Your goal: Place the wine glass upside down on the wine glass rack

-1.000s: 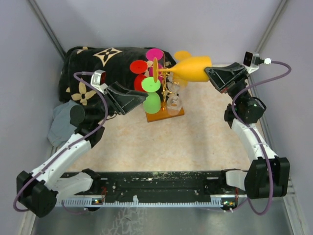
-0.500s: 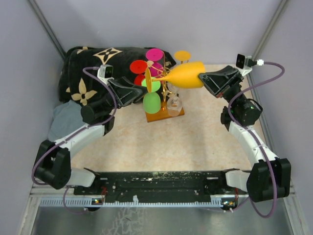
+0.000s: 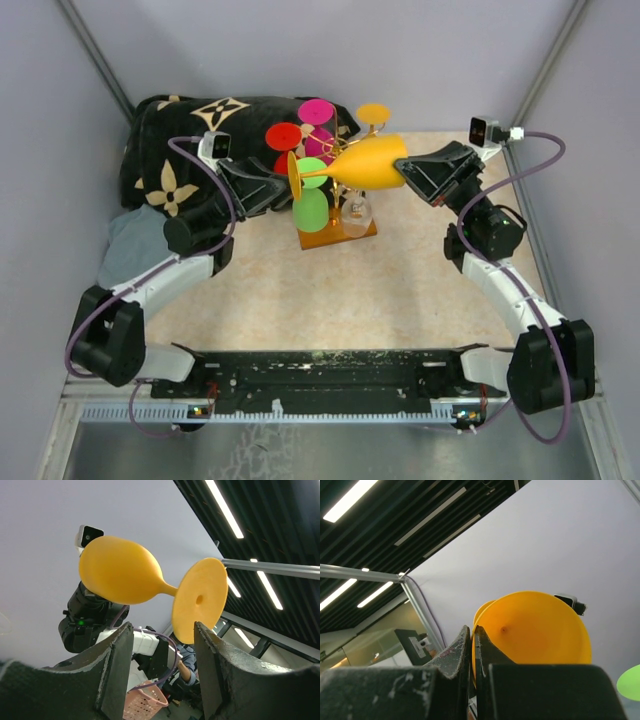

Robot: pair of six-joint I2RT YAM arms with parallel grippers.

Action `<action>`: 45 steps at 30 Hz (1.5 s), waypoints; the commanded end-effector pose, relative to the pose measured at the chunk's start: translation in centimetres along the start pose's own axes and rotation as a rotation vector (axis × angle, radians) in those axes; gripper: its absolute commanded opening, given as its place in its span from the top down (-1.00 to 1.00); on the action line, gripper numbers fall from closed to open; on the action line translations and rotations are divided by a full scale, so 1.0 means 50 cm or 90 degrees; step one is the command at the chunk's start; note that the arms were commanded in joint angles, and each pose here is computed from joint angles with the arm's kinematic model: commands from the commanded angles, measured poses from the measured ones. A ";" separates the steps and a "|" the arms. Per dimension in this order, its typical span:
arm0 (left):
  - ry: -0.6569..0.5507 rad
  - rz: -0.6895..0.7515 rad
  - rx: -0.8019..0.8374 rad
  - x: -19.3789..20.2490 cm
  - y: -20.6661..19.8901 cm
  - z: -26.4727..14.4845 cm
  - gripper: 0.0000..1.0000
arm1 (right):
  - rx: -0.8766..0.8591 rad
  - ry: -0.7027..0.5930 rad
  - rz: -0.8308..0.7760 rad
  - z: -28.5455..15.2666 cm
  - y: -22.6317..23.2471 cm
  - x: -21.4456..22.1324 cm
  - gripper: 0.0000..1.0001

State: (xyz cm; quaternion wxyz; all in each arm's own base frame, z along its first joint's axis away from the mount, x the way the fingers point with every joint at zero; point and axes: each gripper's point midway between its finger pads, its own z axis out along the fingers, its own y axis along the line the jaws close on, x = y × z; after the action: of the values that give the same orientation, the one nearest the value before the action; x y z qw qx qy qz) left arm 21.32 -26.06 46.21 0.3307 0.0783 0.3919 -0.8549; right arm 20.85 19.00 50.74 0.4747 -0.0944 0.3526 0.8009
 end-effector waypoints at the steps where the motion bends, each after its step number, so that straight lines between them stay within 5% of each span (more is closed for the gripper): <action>1: 0.015 0.105 0.154 0.021 -0.138 -0.009 -0.15 | -0.137 0.001 -0.098 0.002 0.107 0.010 1.00; 10: 0.020 0.096 0.170 0.020 -0.157 -0.001 0.07 | -0.129 0.008 -0.066 0.009 0.072 0.037 1.00; 19: 0.016 0.093 0.173 0.021 -0.166 -0.004 0.98 | -0.126 0.005 -0.064 0.013 0.058 0.039 1.00; 23: 0.013 0.090 0.179 0.020 -0.173 -0.004 1.00 | -0.120 0.003 -0.060 0.011 0.051 0.040 1.00; 30: 0.014 0.102 0.195 0.022 -0.204 -0.003 1.00 | -0.097 0.001 -0.075 0.009 0.036 0.041 0.32; 39: 0.026 0.128 0.210 0.024 -0.246 0.002 1.00 | 0.012 0.008 -0.176 0.005 0.013 0.040 0.27; 45: 0.048 0.163 0.186 0.029 -0.249 0.014 1.00 | 0.206 0.005 -0.301 -0.011 -0.029 0.005 0.27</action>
State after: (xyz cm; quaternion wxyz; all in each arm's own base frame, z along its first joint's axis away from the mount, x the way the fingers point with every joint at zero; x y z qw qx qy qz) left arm 16.26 -22.95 51.95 0.3459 0.1230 0.3253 -0.8714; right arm 20.48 20.36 49.12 0.5828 -0.1064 0.4048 0.6965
